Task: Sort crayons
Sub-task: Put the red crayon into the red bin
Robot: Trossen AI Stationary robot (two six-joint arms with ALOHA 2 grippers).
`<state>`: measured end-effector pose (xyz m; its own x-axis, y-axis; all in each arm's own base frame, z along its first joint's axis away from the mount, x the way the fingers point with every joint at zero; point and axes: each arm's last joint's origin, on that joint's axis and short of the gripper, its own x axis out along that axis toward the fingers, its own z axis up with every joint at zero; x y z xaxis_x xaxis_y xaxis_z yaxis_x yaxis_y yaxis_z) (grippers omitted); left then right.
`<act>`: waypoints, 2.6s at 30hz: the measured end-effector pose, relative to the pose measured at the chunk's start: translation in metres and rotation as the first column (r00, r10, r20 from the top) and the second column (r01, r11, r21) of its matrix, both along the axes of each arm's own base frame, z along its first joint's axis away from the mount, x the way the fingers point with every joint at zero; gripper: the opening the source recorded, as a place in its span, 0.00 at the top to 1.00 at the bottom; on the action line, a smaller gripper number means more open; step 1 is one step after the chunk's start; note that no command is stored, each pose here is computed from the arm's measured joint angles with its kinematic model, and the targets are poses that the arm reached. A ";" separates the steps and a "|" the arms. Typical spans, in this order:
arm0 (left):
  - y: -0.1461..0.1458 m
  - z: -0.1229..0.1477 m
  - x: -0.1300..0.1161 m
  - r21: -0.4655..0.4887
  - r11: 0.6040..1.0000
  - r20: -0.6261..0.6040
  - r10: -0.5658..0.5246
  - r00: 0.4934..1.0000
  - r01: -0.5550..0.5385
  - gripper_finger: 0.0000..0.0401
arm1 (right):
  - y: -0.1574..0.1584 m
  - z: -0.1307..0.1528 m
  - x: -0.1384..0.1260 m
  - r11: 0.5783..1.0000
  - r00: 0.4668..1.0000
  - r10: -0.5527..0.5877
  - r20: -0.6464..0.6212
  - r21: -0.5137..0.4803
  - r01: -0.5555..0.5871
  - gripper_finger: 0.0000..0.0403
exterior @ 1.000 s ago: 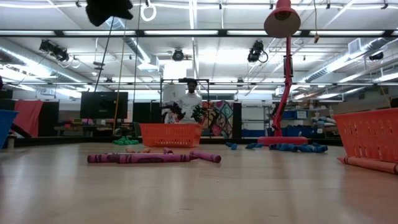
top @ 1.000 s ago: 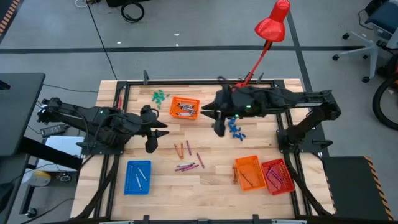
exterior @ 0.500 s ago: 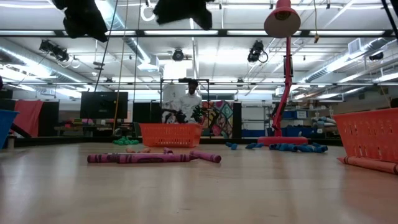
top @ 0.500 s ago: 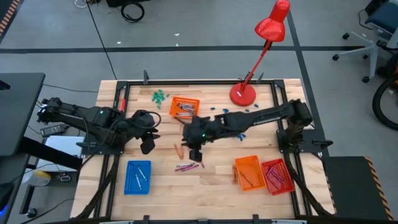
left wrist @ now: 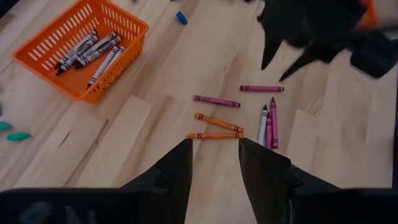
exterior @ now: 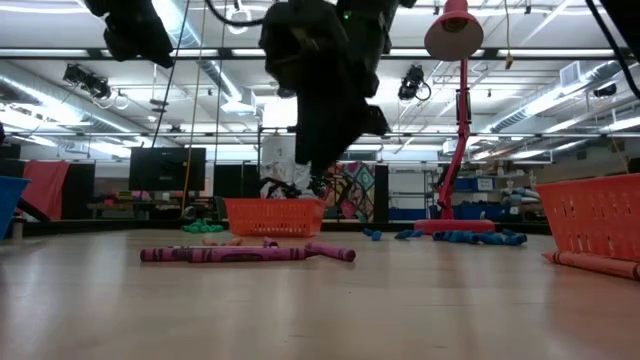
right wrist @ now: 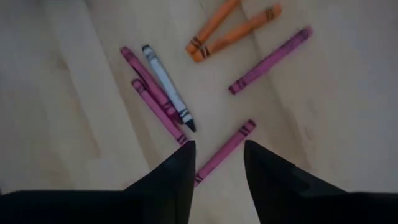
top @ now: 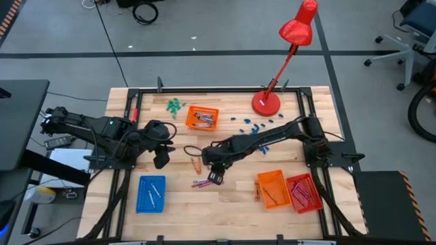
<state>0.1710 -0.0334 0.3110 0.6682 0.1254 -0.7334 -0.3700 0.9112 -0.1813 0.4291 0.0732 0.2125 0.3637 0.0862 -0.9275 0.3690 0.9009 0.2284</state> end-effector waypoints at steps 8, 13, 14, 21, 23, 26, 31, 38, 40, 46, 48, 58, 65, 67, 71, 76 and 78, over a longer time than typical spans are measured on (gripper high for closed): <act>0.000 0.000 0.000 0.007 1.000 0.001 0.006 1.000 -0.006 0.65 | 0.004 -0.034 0.007 0.999 0.996 -0.032 -0.080 -0.043 0.028 0.58; 0.000 0.000 0.000 0.007 1.000 0.001 0.006 1.000 -0.006 0.65 | 0.005 -0.057 0.010 0.999 0.991 -0.019 -0.129 -0.050 0.013 0.60; 0.000 0.000 0.000 0.007 1.000 0.000 0.006 1.000 -0.006 0.65 | 0.006 -0.061 0.010 0.999 0.990 -0.017 -0.138 -0.052 0.010 0.60; 0.000 0.000 0.000 0.003 1.000 0.000 0.011 1.000 -0.011 0.65 | 0.009 -0.070 0.010 0.998 0.986 -0.009 -0.165 -0.060 -0.001 0.67; 0.000 0.000 0.000 -0.002 1.000 0.001 0.016 1.000 -0.016 0.65 | 0.009 -0.071 0.010 0.998 0.985 -0.007 -0.173 -0.059 -0.003 0.72; 0.000 0.000 0.000 -0.009 1.000 0.002 0.024 1.000 -0.024 0.65 | 0.009 -0.072 0.010 0.998 0.984 0.009 -0.178 -0.063 -0.021 0.80; 0.000 0.000 0.000 -0.018 1.000 0.000 0.019 1.000 -0.019 0.65 | 0.009 -0.072 0.009 0.996 0.981 0.058 -0.185 -0.059 -0.070 0.93; 0.000 0.000 0.000 -0.018 1.000 0.000 0.018 1.000 -0.018 0.65 | 0.003 -0.070 0.009 0.995 0.978 0.087 -0.188 -0.024 -0.093 0.96; 0.000 -0.001 0.000 -0.017 1.000 -0.003 0.018 1.000 -0.018 0.65 | 0.002 -0.068 0.008 0.995 0.976 0.095 -0.196 -0.023 -0.102 0.94; 0.001 -0.003 -0.003 -0.006 1.000 -0.039 0.016 0.999 -0.016 0.65 | -0.003 -0.044 -0.002 0.992 0.972 0.120 -0.201 -0.017 -0.126 0.94; 0.001 -0.003 -0.004 -0.001 1.000 -0.048 0.013 0.999 -0.013 0.65 | -0.004 -0.036 -0.005 0.992 0.972 0.121 -0.202 -0.017 -0.127 0.94; 0.001 -0.004 -0.004 0.018 1.000 -0.059 -0.006 0.998 0.007 0.65 | -0.001 -0.010 -0.022 0.993 0.963 0.110 -0.247 -0.016 -0.117 0.94; 0.001 -0.003 -0.003 0.046 0.999 -0.046 -0.007 0.999 0.009 0.65 | 0.018 0.012 -0.049 0.980 0.922 0.181 -0.343 -0.016 -0.198 0.94; 0.001 -0.003 -0.003 0.050 0.999 -0.041 -0.004 0.999 0.006 0.65 | 0.025 0.018 -0.058 0.974 0.904 0.197 -0.379 -0.027 -0.224 0.94; 0.001 -0.002 -0.003 0.054 0.999 -0.038 -0.006 0.999 0.008 0.65 | 0.038 0.030 -0.078 0.961 0.881 0.236 -0.409 -0.037 -0.275 0.94; 0.001 -0.002 -0.003 0.054 0.999 -0.039 -0.006 0.999 0.008 0.65 | 0.046 0.037 -0.121 0.971 0.874 0.213 -0.437 -0.008 -0.240 0.94; 0.001 -0.002 -0.003 0.053 0.999 -0.039 -0.006 0.999 0.008 0.65 | 0.045 0.040 -0.142 0.984 0.881 0.165 -0.443 0.009 -0.179 0.94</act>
<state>0.1683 -0.0319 0.3087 0.6406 0.1606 -0.7509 -0.3694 0.9218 -0.1180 0.2875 0.1182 0.2527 -0.1005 0.0785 -0.9918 0.2634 0.9634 0.0496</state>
